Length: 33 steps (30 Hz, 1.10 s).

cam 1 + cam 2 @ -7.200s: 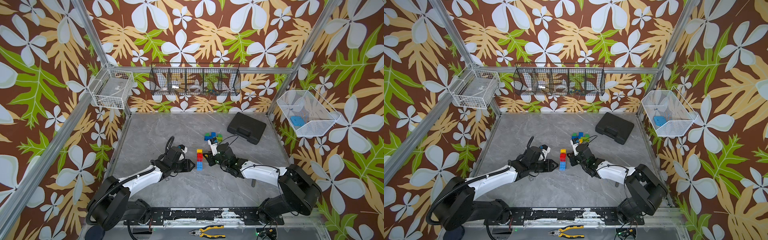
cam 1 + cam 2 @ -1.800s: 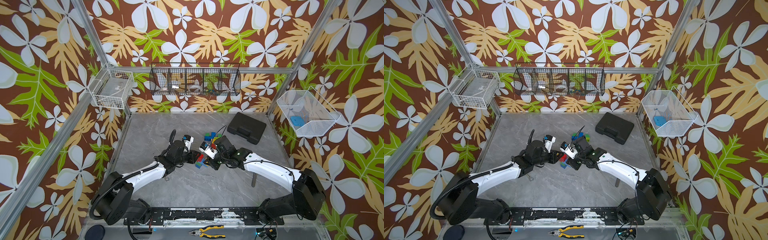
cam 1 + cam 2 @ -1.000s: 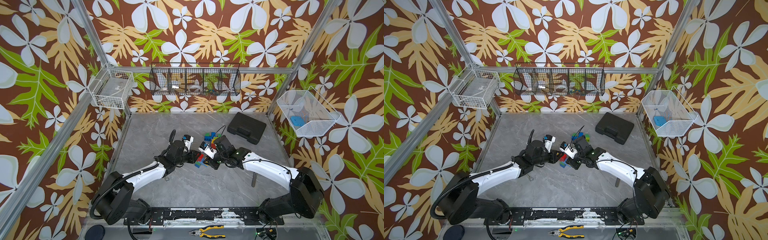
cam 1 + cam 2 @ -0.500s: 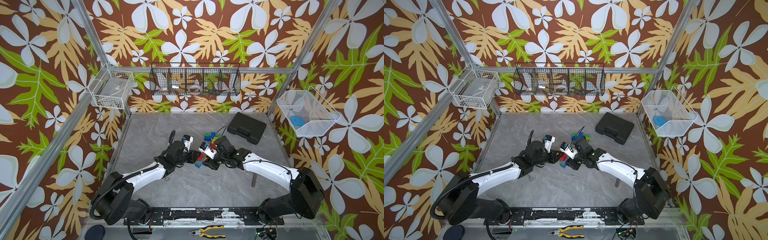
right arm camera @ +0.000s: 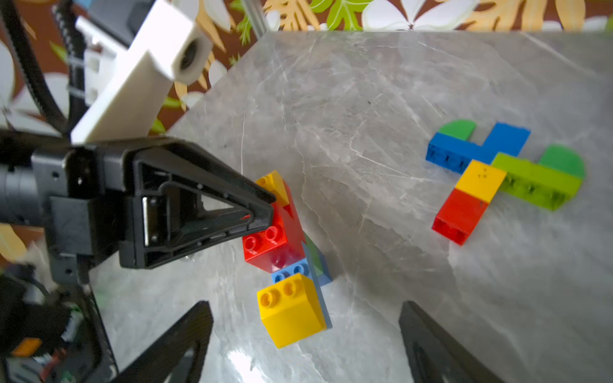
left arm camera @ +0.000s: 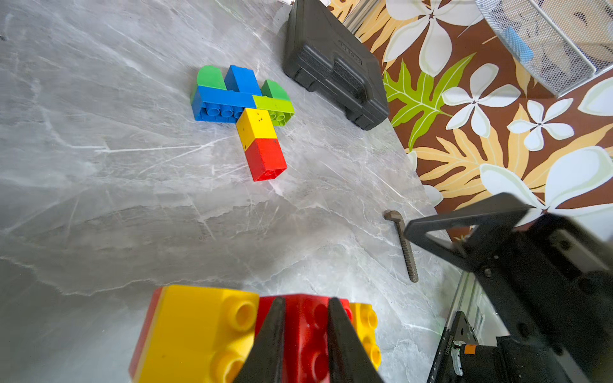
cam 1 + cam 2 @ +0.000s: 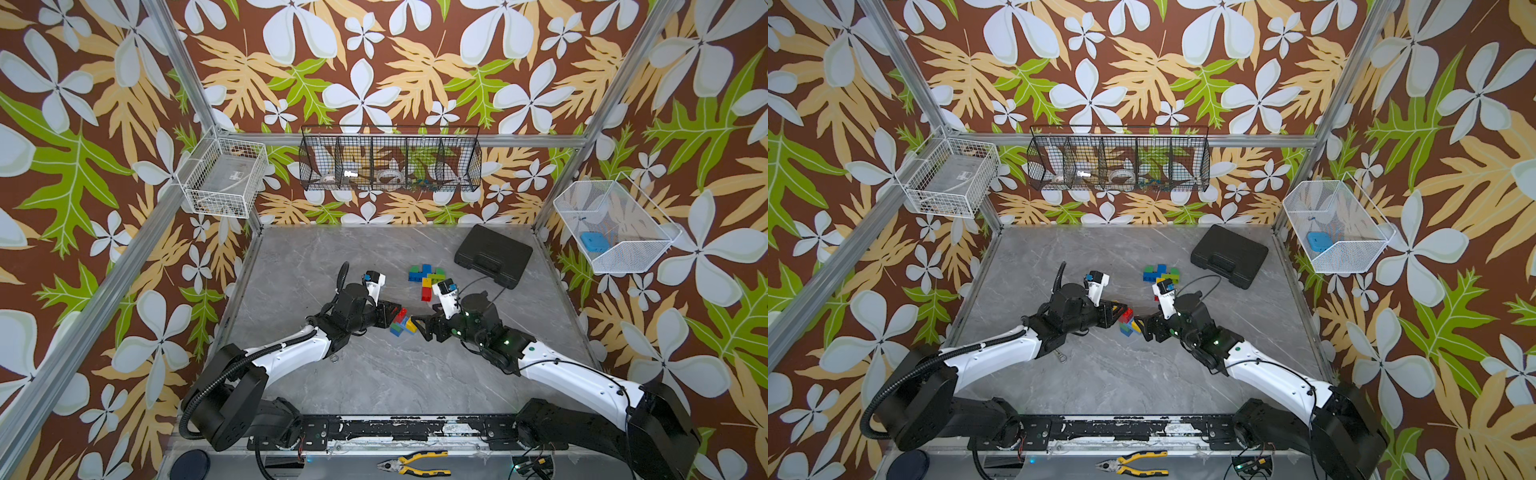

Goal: Assemble a fork with lego
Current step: Assemble the lego brick with the lego brick.

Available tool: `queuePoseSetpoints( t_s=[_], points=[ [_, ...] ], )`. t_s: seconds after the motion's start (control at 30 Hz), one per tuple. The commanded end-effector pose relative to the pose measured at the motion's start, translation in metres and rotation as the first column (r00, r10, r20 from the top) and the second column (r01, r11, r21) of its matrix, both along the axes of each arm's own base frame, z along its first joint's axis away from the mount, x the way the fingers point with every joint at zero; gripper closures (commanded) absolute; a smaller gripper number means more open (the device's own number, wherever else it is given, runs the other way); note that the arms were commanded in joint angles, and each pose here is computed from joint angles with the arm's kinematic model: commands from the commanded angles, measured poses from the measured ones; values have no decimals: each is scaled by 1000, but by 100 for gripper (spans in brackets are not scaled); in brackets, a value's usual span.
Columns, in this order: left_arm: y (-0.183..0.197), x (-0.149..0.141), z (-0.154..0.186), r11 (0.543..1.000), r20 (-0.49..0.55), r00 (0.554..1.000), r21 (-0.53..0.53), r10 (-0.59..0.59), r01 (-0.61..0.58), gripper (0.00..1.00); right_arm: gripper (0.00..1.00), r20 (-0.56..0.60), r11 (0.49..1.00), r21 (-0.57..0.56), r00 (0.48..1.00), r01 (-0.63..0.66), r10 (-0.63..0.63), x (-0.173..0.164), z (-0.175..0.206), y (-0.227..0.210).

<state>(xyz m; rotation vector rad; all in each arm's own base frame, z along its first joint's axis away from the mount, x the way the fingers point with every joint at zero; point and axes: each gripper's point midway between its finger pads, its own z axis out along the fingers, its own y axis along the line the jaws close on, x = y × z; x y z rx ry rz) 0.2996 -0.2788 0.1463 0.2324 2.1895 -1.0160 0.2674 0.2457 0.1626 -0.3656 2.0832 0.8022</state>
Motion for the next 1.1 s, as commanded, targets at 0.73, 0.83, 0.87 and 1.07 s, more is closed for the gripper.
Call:
queuePoseSetpoints(
  t_s=[0.73,0.83,0.87,1.07],
  points=[
    [4,-7,-17,999,-63,998,36,-1,3,77,4,-417,704,657,908,268,43,-4,-19,21],
    [4,-7,-17,999,-64,998,37,0,3,77,7,-448,706,644,894,295,35,-3,-30,21],
    [4,-7,-18,999,-65,998,39,0,2,77,7,-452,705,645,891,296,39,-3,-31,22],
    [4,-7,-18,999,-67,998,40,1,2,77,13,-451,694,661,890,285,63,1,-31,29]
  ],
)
